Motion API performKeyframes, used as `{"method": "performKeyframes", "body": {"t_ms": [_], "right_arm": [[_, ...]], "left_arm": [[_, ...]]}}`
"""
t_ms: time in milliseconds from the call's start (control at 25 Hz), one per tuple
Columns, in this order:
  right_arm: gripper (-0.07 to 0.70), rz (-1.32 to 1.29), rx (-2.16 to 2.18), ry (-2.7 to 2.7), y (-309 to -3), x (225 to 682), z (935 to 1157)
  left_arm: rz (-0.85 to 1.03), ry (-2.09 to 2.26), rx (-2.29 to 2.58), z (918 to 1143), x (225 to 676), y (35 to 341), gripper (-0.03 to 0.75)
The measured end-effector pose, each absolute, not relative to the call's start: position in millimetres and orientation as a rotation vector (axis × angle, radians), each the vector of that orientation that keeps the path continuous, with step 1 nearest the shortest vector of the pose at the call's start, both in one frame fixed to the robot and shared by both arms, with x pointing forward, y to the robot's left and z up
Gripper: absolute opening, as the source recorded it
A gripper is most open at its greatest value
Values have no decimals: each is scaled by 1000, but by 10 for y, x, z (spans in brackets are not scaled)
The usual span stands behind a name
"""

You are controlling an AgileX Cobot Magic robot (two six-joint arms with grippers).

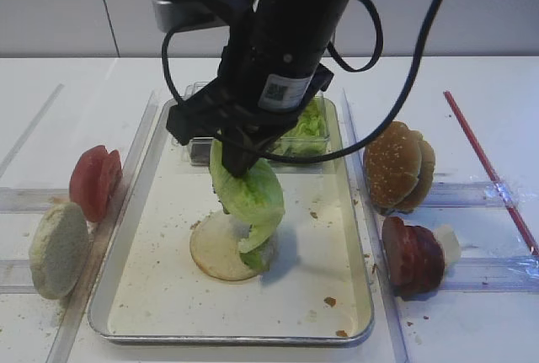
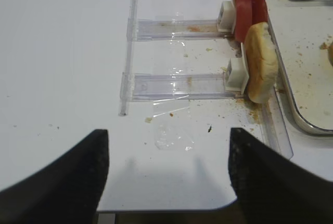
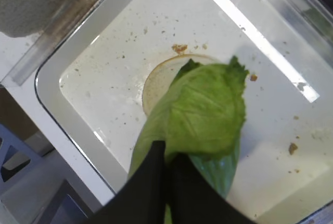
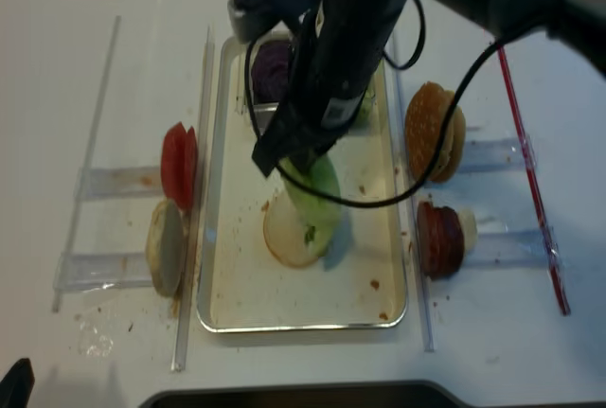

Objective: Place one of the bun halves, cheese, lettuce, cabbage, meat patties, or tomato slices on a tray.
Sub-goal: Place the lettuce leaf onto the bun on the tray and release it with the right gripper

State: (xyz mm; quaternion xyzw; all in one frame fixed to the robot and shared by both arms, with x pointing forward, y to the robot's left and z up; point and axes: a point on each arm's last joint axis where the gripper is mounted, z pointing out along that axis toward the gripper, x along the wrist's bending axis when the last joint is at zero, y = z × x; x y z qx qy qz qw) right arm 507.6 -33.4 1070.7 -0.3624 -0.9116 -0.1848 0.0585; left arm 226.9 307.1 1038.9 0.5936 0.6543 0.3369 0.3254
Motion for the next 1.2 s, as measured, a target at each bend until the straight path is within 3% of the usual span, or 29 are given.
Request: {"method": "performKeyframes", "body": {"t_ms": [840,1200], "right_arm": [[15,-481,-1006,-2723,-87,5283,10045],[15,-466,-1002,-2724,-81,5293,10001]], "left_arm": [[884,1715,1556,10389,2270,3071,445],[884,1715,1556,10389,2270,3071,445]]}}
